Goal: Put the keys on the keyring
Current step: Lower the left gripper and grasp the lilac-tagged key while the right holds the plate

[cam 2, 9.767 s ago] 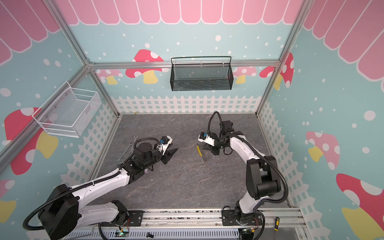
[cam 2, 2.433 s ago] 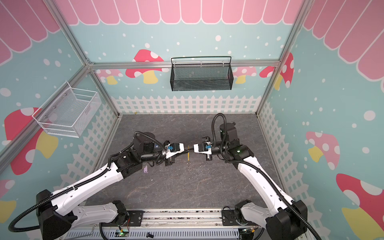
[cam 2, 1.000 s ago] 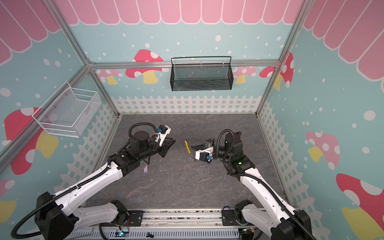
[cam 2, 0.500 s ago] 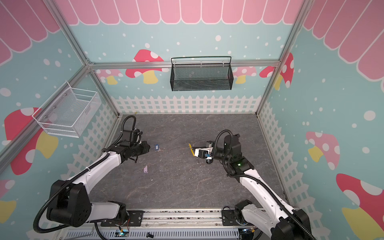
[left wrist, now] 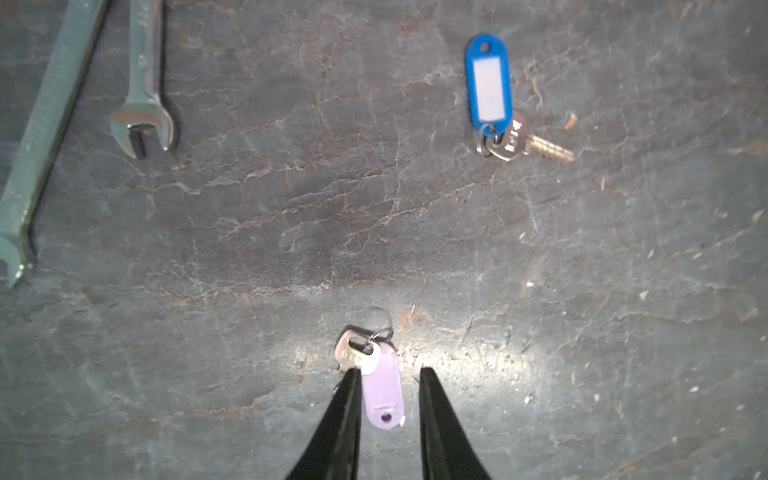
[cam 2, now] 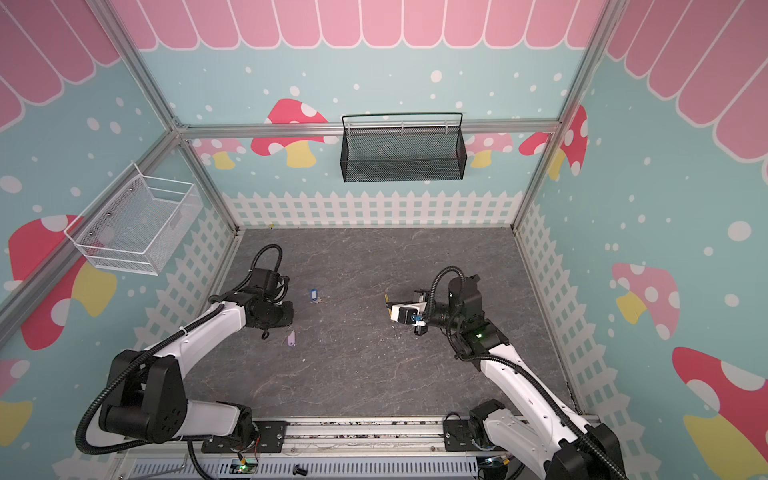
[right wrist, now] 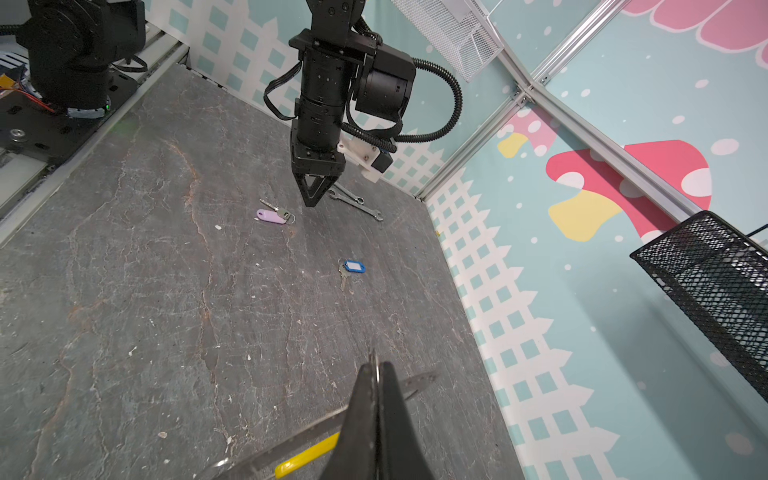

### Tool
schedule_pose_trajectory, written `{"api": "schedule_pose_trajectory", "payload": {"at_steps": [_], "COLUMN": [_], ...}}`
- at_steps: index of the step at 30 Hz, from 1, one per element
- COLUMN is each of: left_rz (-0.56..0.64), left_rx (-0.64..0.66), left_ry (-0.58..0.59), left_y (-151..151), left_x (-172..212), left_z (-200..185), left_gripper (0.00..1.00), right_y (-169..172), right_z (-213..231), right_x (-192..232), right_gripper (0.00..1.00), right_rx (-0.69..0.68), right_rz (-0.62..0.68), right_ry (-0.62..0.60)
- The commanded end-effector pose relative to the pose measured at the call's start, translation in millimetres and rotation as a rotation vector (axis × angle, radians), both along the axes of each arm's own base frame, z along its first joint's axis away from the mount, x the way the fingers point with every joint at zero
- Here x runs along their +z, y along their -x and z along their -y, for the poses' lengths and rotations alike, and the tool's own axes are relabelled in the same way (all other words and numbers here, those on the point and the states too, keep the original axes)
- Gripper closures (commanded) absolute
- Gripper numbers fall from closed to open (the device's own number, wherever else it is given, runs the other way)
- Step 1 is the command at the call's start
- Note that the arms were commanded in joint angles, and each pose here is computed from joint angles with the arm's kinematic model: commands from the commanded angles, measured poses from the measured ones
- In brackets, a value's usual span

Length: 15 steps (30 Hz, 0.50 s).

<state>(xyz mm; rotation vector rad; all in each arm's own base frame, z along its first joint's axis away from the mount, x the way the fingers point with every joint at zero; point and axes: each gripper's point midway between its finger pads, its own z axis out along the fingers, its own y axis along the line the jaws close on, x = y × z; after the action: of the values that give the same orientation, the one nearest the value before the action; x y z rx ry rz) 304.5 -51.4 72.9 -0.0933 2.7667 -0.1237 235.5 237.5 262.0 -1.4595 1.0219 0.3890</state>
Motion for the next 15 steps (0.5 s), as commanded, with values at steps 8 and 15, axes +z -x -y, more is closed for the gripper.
{"api": "schedule_pose_trajectory", "payload": {"at_steps": [8,15], "left_rz": [-0.197,-0.28], "left_rx": [-0.277,-0.303], "left_ry": [-0.151,-0.13], "left_y": [4,8], "left_x": [-21,-38], "left_z": [-5,-1], "left_gripper": [0.74,0.71], "right_y": [11,11], "right_z": [0,0], "right_x": [-5,-7], "right_gripper": [1.0,1.0], "right_rx": [0.042,0.045], "right_rz": [0.02,0.02], "right_ry": [0.027,0.037]}}
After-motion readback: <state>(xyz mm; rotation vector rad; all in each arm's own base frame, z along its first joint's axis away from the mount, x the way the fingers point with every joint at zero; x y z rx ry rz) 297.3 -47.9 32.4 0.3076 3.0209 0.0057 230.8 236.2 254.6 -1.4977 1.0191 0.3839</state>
